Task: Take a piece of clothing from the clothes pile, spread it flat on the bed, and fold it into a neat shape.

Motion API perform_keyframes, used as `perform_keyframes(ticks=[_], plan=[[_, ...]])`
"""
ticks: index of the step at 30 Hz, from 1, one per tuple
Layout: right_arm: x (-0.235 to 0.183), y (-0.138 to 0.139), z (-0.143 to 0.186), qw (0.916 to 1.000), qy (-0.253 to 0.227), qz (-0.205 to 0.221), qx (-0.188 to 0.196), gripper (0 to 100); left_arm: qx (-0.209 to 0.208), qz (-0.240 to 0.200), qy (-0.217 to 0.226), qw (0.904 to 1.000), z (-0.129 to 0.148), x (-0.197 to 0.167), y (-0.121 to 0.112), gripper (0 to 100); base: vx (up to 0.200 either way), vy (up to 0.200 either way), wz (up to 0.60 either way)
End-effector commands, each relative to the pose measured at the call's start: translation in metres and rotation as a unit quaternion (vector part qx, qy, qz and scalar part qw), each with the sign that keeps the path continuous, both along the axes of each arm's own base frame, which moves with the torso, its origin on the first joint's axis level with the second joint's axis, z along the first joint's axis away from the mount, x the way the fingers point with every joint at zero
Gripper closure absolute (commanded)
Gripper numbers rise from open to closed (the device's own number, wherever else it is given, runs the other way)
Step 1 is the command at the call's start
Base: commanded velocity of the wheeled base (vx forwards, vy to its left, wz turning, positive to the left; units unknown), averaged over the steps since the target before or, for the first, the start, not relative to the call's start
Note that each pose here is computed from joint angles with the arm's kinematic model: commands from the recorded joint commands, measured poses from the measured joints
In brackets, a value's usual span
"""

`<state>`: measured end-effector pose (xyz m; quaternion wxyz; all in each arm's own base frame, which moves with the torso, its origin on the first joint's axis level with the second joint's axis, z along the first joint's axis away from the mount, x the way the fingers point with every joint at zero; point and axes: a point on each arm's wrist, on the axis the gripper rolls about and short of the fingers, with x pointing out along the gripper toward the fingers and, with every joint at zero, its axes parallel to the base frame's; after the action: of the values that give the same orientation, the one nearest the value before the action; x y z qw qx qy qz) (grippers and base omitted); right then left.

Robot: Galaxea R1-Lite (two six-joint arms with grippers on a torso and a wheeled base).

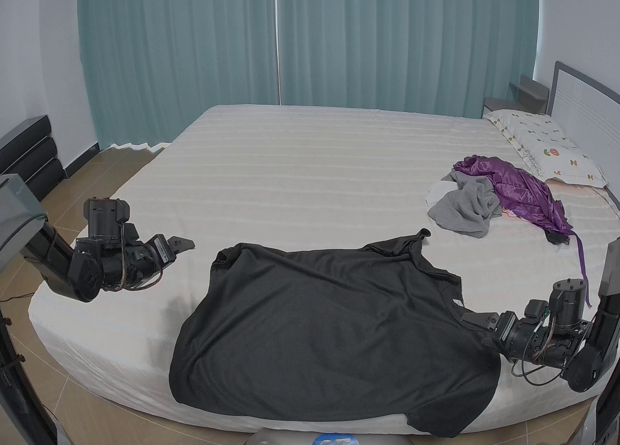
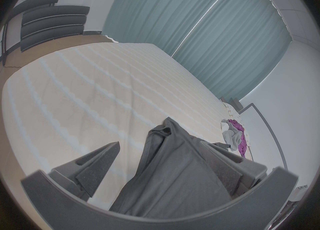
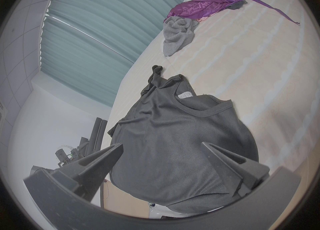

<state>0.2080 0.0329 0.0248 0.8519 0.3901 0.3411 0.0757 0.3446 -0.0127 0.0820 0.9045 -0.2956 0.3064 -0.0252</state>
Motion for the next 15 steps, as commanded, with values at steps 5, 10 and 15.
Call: perform_keyframes(ticks=[5, 10, 15], plan=[[-0.004, 0.001, -0.004, 0.9999, 0.016, 0.003, -0.001, 0, -0.013, -0.006, -0.002, 0.9999, -0.023, 0.052, -0.020, 0, 0.000, 0.000, 0.00], [-0.004, 0.001, -0.008, 0.9997, 0.025, 0.003, -0.003, 0, -0.016, -0.001, 0.013, 0.9998, -0.048, 0.067, -0.022, 0, 0.000, 0.000, 0.00], [-0.004, 0.001, -0.009, 0.9996, 0.028, 0.003, -0.002, 0, -0.022, 0.004, -0.002, 0.9998, -0.067, 0.096, -0.027, 0, 0.000, 0.000, 0.00]])
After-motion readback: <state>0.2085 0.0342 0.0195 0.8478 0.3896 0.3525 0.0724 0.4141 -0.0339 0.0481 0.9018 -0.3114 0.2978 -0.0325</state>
